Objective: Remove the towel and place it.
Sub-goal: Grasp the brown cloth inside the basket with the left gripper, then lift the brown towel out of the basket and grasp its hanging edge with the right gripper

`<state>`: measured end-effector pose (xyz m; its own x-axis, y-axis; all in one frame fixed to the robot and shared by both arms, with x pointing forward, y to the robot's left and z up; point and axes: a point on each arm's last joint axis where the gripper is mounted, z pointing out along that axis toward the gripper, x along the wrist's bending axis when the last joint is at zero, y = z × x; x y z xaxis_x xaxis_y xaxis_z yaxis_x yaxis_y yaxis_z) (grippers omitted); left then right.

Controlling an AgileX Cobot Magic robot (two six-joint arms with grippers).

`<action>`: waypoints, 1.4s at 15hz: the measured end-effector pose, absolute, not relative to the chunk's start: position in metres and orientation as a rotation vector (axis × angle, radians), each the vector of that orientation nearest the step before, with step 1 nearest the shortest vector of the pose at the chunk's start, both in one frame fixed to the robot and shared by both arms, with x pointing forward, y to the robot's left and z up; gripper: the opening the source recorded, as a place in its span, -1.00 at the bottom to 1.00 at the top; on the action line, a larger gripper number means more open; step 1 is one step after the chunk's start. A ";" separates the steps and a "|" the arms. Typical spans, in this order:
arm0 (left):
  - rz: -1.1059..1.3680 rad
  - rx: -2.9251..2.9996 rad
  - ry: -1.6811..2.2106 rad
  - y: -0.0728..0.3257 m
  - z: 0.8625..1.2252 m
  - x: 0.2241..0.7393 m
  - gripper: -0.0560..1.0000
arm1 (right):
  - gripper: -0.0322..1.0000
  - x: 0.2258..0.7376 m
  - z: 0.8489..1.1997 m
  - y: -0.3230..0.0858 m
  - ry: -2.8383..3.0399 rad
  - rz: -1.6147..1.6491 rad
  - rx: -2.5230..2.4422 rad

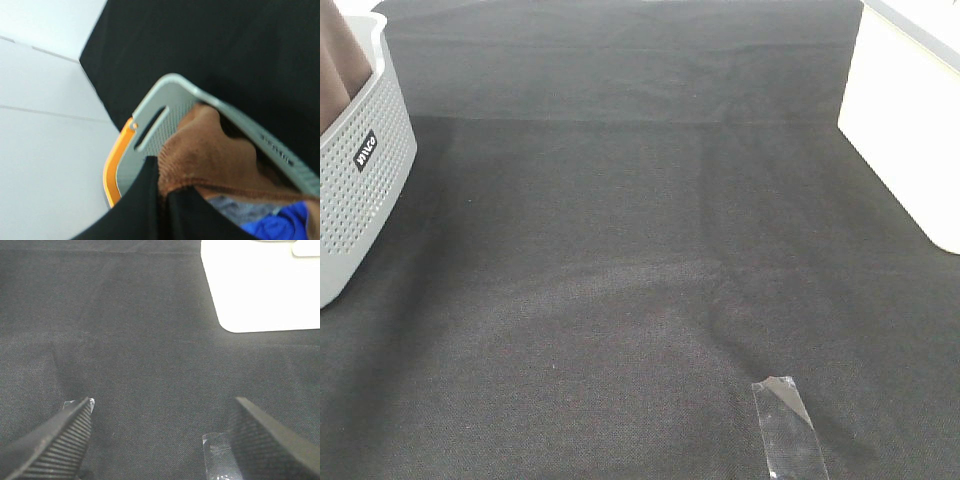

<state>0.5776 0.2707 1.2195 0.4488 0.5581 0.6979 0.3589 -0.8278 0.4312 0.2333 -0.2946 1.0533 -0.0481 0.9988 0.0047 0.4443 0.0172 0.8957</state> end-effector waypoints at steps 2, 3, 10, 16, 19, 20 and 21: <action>1.353 2.387 0.766 0.254 1.241 0.567 -0.89 | 0.47 0.234 1.054 -0.294 1.580 0.996 1.510; 1.364 2.347 0.746 0.246 1.250 0.561 -0.89 | 0.47 0.234 1.055 -0.293 1.582 1.020 1.511; 1.296 2.200 0.511 0.172 1.282 0.526 -0.89 | 0.47 0.295 1.091 -0.268 1.706 1.295 1.216; 1.213 2.192 0.333 0.129 1.282 0.503 -0.89 | 0.47 0.390 1.070 -0.247 2.001 1.413 1.025; 1.174 2.192 0.250 0.109 1.280 0.492 -0.89 | 0.47 0.432 1.045 -0.237 2.124 1.507 0.920; 1.167 2.190 0.225 0.103 1.279 0.491 -0.89 | 0.47 0.445 1.044 -0.234 2.113 1.589 0.885; 1.161 2.188 0.207 0.098 1.277 0.490 -0.89 | 0.47 0.458 1.044 -0.230 2.099 1.673 0.833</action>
<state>0.4905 0.0975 1.2773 0.5968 0.4164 0.6859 -0.1532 -0.7800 0.6068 0.4576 -0.2299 1.0442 -0.7748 0.6242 0.1003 0.2368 0.1394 0.9615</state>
